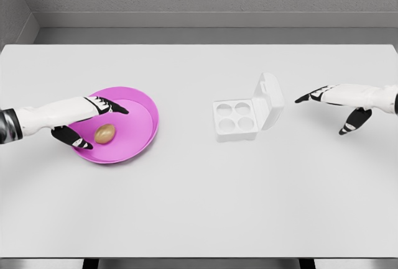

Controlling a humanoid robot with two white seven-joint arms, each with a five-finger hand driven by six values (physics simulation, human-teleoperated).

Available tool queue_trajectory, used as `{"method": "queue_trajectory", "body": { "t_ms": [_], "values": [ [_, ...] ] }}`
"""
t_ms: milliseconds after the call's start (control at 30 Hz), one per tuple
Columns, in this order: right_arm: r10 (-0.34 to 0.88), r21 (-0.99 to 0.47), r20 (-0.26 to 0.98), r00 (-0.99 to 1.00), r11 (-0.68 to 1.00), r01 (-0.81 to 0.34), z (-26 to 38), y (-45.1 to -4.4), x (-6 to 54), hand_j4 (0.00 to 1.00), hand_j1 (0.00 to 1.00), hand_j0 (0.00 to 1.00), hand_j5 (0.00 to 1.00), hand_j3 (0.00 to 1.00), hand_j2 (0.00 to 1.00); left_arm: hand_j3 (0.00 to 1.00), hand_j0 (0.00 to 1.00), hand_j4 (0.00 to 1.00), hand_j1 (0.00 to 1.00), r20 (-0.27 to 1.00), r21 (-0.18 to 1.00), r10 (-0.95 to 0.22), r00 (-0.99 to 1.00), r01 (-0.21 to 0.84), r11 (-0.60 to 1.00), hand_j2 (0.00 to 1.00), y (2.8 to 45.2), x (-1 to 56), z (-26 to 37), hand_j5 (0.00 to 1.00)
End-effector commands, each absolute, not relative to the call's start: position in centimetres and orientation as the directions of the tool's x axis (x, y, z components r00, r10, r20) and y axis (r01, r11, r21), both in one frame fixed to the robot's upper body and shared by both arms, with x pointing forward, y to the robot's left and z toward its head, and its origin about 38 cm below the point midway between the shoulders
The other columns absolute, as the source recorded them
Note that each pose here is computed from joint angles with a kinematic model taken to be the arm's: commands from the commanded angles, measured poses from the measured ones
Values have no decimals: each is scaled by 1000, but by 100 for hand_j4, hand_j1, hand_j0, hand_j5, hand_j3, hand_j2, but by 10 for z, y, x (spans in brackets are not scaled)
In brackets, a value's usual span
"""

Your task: Pack egg into the box and close the box lid

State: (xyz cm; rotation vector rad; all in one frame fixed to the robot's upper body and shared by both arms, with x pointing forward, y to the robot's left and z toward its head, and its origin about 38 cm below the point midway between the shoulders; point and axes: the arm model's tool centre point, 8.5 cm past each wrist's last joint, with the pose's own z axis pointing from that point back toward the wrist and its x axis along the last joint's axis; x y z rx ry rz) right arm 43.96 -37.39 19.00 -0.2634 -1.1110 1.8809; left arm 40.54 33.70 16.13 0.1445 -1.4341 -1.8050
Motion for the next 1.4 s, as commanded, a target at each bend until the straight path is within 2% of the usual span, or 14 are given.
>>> {"method": "queue_trajectory", "body": {
  "t_ms": [0, 467, 1367],
  "values": [
    [785, -784, 251, -566, -178, -595, 190, -373, 440, 100, 100, 100, 100, 100, 100, 97, 97, 97, 97, 387, 858, -640, -664, 514, -15, 97, 335, 407, 160, 97],
    [778, -784, 260, -572, -176, -596, 187, -367, 441, 100, 100, 100, 100, 100, 100, 97, 97, 97, 97, 398, 850, -652, -645, 527, -4, 97, 338, 409, 153, 97],
    [772, -784, 267, -577, -175, -596, 185, -362, 442, 100, 100, 100, 100, 100, 100, 89, 89, 89, 89, 374, 851, -666, -646, 524, -31, 89, 339, 411, 150, 89]
  ]
}}
